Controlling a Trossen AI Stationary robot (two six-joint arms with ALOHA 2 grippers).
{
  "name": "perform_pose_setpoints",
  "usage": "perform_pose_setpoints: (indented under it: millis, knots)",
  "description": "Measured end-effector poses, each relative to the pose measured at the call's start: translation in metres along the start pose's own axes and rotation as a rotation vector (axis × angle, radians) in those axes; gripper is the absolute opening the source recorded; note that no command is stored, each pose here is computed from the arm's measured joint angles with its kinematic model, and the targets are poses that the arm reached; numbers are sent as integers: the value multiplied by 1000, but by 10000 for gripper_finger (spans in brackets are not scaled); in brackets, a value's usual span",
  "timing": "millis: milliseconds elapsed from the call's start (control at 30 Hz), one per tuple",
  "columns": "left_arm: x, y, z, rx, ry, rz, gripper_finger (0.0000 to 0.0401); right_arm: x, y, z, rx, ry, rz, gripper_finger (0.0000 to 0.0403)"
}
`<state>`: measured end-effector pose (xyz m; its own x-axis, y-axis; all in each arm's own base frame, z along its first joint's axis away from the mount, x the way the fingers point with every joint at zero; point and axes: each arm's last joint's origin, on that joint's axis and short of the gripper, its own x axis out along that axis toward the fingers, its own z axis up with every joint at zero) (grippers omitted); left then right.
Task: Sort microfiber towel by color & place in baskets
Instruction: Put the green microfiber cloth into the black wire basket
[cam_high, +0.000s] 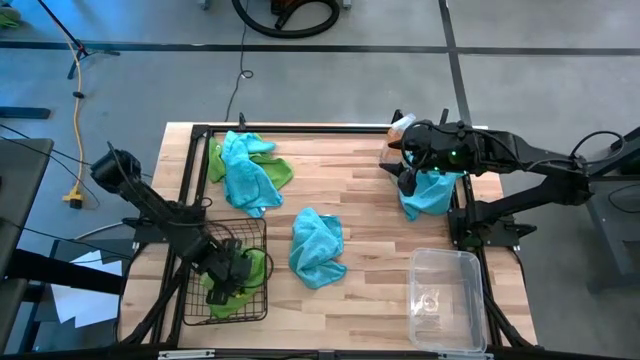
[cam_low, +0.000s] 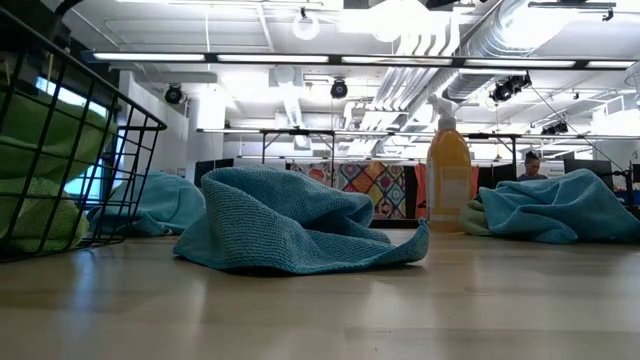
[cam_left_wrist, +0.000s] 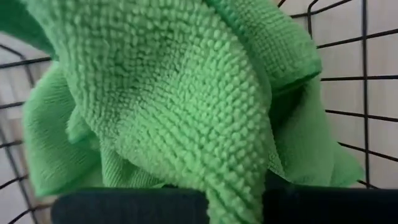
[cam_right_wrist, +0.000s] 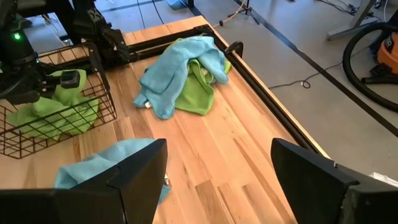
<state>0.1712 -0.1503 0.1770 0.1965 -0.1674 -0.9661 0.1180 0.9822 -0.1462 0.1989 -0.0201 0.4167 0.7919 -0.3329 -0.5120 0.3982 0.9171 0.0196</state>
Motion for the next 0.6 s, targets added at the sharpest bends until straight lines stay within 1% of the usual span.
perform_pose_setpoints:
  millis: [100, 200, 367, 500, 600]
  knots:
    - [8, -2, 2, 0, 8, 5, 8, 0, 0, -1, -6, 10, -2, 284]
    - [11, -2, 4, -10, 10, 6, 30, 0, 0, -2, -21, 21, -4, 284]
    - [11, -4, 4, -24, 34, -45, 85, 0, 0, -2, -33, 22, -4, 284]
    - [10, -6, 3, -83, 75, -94, 133, 0, 0, -2, -33, 22, -4, 284]
    - [7, -8, 6, -105, 93, -143, 166, 0, 0, -2, -33, 22, -4, 284]
